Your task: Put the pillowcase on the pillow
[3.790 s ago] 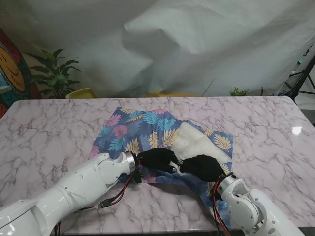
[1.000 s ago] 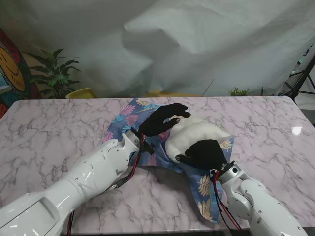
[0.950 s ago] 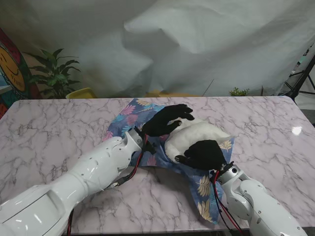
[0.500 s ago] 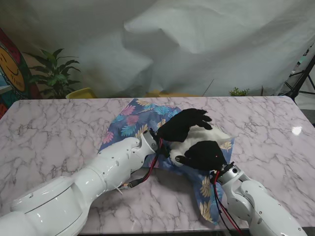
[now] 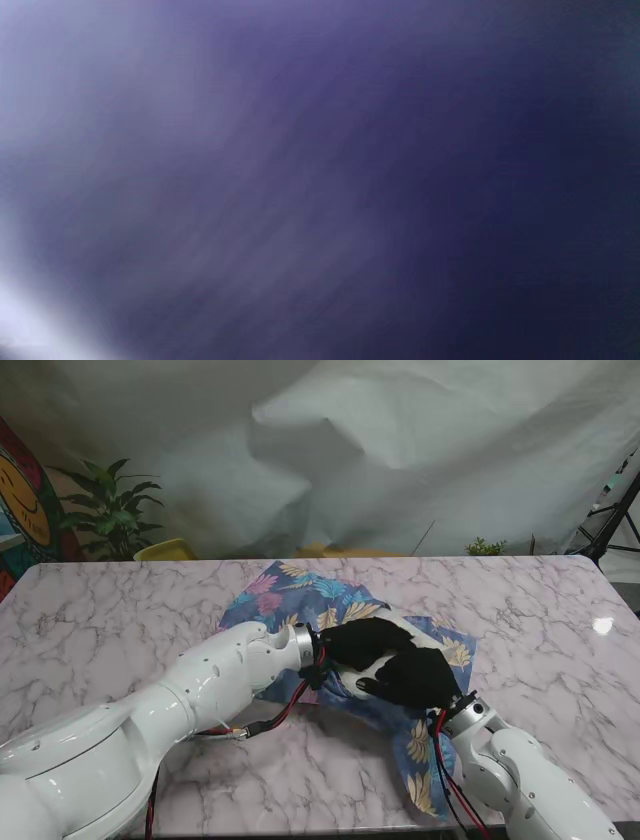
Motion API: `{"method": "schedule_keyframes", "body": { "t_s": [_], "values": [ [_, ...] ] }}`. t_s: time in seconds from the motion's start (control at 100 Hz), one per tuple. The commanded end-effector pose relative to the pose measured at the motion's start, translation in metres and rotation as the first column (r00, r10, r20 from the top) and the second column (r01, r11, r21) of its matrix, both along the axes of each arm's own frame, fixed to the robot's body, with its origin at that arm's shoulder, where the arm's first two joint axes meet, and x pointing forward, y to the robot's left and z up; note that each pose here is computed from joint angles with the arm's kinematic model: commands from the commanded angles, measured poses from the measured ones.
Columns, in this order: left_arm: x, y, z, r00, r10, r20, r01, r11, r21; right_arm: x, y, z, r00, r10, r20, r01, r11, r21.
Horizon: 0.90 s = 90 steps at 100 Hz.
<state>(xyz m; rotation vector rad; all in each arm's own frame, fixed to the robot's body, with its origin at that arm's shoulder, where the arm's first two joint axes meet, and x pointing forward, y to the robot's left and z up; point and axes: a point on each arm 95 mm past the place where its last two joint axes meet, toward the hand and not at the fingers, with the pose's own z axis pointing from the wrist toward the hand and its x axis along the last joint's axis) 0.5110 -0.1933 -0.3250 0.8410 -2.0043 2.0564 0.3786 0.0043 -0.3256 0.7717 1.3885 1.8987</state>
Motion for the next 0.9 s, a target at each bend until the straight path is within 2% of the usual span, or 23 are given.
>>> {"method": "schedule_keyframes", "body": {
  "t_s": [0.0, 0.19, 0.37, 0.48, 0.63, 0.67, 0.74, 0.8, 0.89],
  "values": [
    [0.003, 0.015, -0.013, 1.000, 0.009, -0.015, -0.007, 0.997, 0.078, 0.000, 0.000, 0.012, 1.000, -0.007, 0.030, 0.006, 1.000, 0.020],
    [0.001, 0.021, -0.027, 0.996, -0.005, -0.094, 0.018, 0.990, 0.138, -0.004, -0.009, 0.019, 0.997, -0.051, 0.052, 0.051, 0.999, -0.005],
    [-0.006, 0.028, -0.039, 0.986, -0.005, -0.167, 0.028, 0.990, 0.140, -0.004, -0.016, 0.025, 0.987, -0.106, 0.118, 0.120, 0.986, -0.114],
    [-0.015, 0.030, -0.048, 0.979, -0.021, -0.205, 0.044, 0.993, 0.109, -0.002, -0.018, 0.028, 0.972, -0.122, 0.200, 0.161, 0.968, -0.190],
    [-0.026, 0.029, -0.060, 0.969, -0.058, -0.240, 0.082, 0.993, 0.089, 0.007, -0.017, 0.034, 0.937, -0.124, 0.326, 0.212, 0.944, -0.253],
    [-0.028, 0.029, -0.062, 0.967, -0.062, -0.247, 0.085, 0.993, 0.084, 0.009, -0.018, 0.036, 0.933, -0.118, 0.341, 0.218, 0.938, -0.271],
    [-0.032, 0.029, -0.065, 0.965, -0.073, -0.252, 0.097, 0.992, 0.084, 0.014, -0.020, 0.038, 0.941, -0.123, 0.316, 0.221, 0.929, -0.297],
    [-0.035, 0.028, -0.067, 0.964, -0.084, -0.251, 0.108, 0.991, 0.082, 0.019, -0.024, 0.036, 0.963, -0.138, 0.233, 0.211, 0.921, -0.327],
    [-0.040, 0.027, -0.069, 0.964, -0.094, -0.251, 0.115, 0.991, 0.069, 0.026, -0.031, 0.031, 0.986, -0.131, 0.106, 0.160, 0.926, -0.343]
  ]
}}
